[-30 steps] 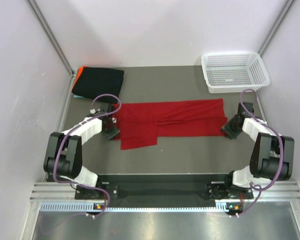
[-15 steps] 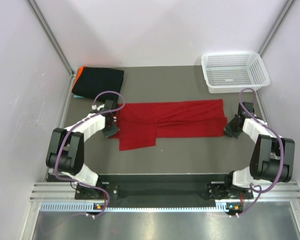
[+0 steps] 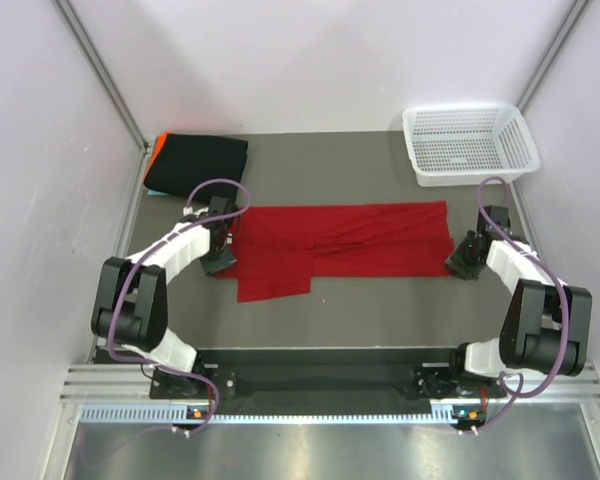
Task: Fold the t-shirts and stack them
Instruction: Fold the tshirt
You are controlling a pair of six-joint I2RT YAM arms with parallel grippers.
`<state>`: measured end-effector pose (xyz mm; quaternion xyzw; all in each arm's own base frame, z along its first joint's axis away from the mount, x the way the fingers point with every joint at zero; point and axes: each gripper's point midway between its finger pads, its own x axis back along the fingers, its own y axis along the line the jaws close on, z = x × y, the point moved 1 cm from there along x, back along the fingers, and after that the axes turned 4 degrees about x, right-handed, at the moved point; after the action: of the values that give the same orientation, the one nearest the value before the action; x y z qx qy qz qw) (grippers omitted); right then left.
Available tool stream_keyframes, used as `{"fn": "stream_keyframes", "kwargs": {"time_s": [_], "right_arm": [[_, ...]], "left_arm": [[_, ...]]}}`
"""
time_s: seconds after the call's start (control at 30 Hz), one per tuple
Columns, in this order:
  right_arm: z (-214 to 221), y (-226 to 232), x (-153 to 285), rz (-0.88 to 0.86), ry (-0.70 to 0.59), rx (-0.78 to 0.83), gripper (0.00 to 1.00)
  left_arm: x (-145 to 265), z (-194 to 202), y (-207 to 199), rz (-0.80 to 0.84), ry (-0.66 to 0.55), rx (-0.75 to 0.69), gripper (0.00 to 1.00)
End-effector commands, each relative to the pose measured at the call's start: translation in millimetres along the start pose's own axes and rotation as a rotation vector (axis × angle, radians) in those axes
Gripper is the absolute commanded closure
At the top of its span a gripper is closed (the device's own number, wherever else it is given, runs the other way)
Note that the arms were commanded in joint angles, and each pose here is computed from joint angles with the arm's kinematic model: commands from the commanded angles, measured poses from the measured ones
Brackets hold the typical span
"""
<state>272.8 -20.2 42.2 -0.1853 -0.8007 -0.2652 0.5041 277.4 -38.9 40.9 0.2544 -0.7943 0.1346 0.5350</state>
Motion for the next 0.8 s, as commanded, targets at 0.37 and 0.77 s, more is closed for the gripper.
{"fn": "stream_keyframes", "kwargs": {"time_s": [0.37,0.77], "right_arm": [[-15.5,87.4,71.3,-0.324,-0.166,0.160,0.53],[123.7,230.7,82.0,-0.697,-0.069,0.379,0.46]], "left_arm": [[54.6,20.0,-17.1,0.288,0.029,-0.056,0.66],[25.5,76.1,-17.1,0.341,0.195,0.018,0.64]]}}
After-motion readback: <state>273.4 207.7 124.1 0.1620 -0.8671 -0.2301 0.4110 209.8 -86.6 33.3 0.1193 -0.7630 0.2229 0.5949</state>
